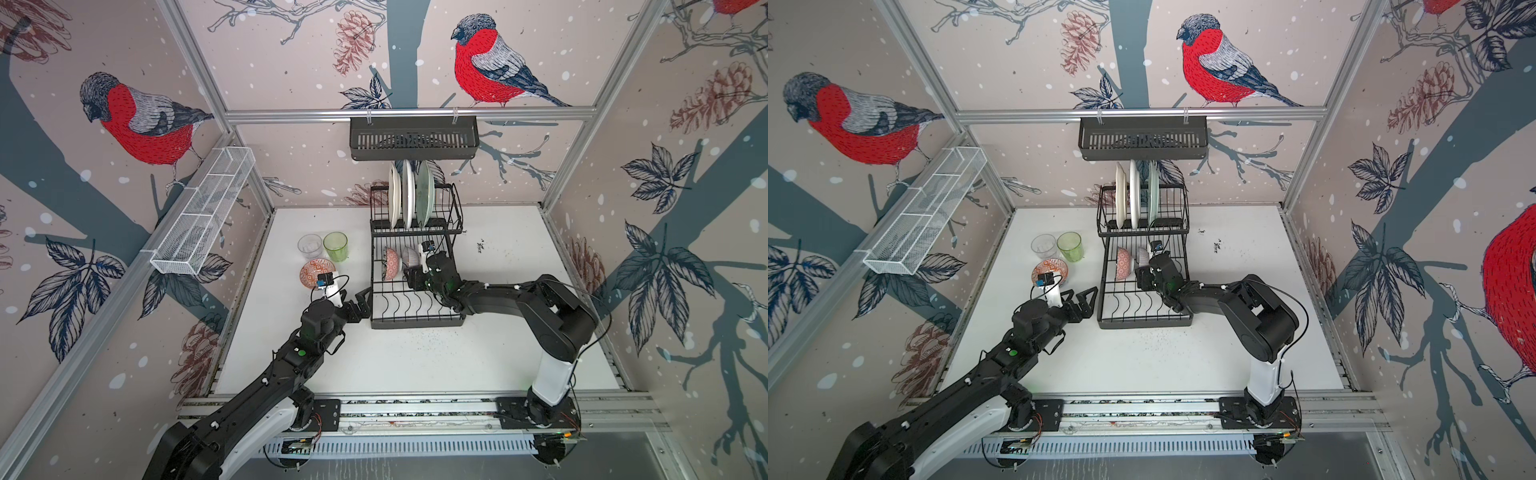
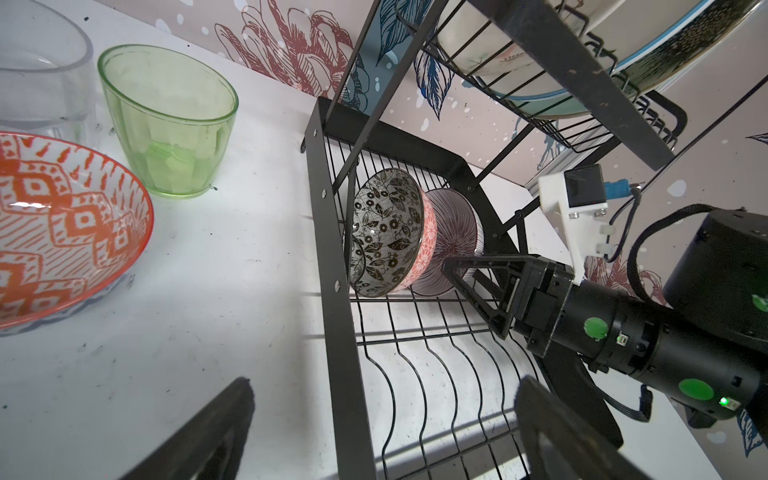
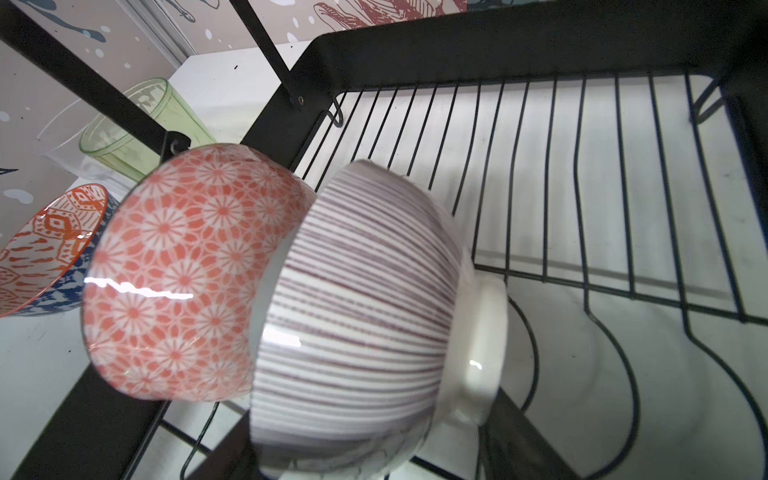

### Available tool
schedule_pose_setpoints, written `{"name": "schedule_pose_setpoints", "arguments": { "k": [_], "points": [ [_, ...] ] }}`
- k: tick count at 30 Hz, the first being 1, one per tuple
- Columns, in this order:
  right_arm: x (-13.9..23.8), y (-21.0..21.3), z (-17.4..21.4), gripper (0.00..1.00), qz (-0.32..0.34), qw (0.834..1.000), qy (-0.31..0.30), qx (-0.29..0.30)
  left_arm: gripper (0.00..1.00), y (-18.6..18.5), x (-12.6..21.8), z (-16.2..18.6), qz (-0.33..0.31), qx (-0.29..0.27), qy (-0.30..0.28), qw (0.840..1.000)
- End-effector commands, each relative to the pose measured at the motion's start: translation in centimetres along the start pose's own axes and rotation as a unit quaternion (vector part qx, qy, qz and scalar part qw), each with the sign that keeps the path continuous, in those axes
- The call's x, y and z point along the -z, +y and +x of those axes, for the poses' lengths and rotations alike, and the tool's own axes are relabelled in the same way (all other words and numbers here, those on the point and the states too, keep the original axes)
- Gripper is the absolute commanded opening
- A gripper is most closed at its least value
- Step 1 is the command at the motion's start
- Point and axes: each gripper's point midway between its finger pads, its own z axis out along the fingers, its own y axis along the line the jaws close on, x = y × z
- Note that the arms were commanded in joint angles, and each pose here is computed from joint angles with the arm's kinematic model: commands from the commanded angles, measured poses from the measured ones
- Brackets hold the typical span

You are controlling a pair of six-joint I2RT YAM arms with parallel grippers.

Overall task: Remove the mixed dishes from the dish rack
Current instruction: 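Move the right gripper down to the purple-striped bowl rim in the rack, then close the right gripper on the purple-striped bowl and lift it out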

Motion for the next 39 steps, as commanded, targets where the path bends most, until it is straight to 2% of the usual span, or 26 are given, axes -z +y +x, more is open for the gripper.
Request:
{"name": "schedule_pose_setpoints", "arguments": {
  "k": [1, 11, 22, 39],
  "points": [
    [0.4, -0.7, -0.8, 0.58, 0.039, 0.999, -0.017, 0.023, 0.98, -0.5, 0.1, -1.0, 0.010, 0.002, -0.020, 1.000],
    [1.3, -0.4, -1.0, 0.56, 0.077, 0.996, -0.026, 0.039, 0.98, -0.4, 0.0, -0.9, 0.009, 0.002, -0.019, 1.000],
    [2.8, 0.9, -1.3, 0.54, 0.079, 0.996, -0.034, 0.033, 0.98, -0.2, 0.3, -1.1, 0.002, 0.007, -0.027, 1.000],
    [5.4, 0.6, -1.3, 0.53, 0.071, 0.997, -0.041, -0.009, 0.98, -0.1, 0.2, -1.1, -0.001, 0.010, -0.024, 1.000]
  ]
}}
